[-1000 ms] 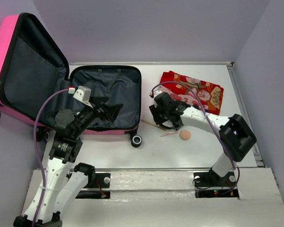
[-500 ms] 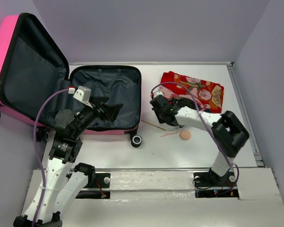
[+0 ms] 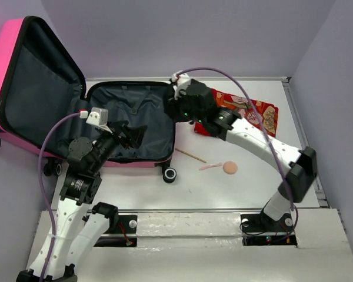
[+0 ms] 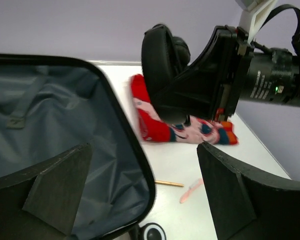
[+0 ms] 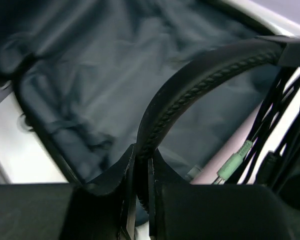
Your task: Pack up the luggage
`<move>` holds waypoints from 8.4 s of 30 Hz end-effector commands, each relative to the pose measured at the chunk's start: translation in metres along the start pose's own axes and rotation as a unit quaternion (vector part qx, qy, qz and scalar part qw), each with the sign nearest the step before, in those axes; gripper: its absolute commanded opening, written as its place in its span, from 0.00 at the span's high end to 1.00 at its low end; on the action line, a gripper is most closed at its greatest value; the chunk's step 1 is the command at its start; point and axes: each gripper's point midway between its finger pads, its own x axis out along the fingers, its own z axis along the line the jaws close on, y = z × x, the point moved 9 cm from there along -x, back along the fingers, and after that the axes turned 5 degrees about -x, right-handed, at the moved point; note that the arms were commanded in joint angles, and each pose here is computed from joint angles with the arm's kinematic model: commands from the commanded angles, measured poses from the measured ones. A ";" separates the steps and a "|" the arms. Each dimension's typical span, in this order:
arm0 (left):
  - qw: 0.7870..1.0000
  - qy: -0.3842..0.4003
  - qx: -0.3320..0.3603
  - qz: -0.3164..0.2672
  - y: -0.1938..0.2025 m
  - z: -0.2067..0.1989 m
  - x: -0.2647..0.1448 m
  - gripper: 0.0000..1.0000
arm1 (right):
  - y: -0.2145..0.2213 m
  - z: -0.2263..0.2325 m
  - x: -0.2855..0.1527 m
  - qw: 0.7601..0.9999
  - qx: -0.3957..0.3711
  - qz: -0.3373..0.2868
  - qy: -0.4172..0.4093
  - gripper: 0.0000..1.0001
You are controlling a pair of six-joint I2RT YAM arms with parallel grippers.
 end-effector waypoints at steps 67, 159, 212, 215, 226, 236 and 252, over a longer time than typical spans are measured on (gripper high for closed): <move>0.990 -0.125 -0.013 -0.065 -0.016 0.015 -0.013 0.01 | 0.193 -0.062 -0.007 0.967 0.037 0.212 0.136 0.93; 0.992 -0.105 -0.012 -0.062 -0.015 0.010 -0.013 0.02 | 0.206 -0.053 -0.052 0.923 0.112 0.235 0.283 0.93; 0.995 -0.067 -0.007 -0.077 -0.020 -0.007 -0.025 0.02 | 0.155 -0.069 -0.084 0.928 0.252 0.127 0.244 0.93; 0.995 -0.072 -0.007 -0.075 -0.019 -0.005 -0.024 0.02 | 0.093 -0.025 -0.043 0.964 0.212 0.078 0.138 0.93; 0.994 -0.071 -0.005 -0.077 -0.020 -0.005 -0.025 0.01 | 0.051 -0.053 0.014 0.969 0.212 0.043 0.118 0.04; 0.995 -0.061 -0.010 -0.081 -0.020 -0.011 -0.028 0.01 | 0.181 -0.284 -0.155 0.763 0.373 0.011 0.528 0.00; 0.997 -0.040 -0.009 -0.063 -0.013 -0.013 -0.022 0.01 | 0.267 -0.355 -0.135 0.755 0.475 0.119 0.436 0.08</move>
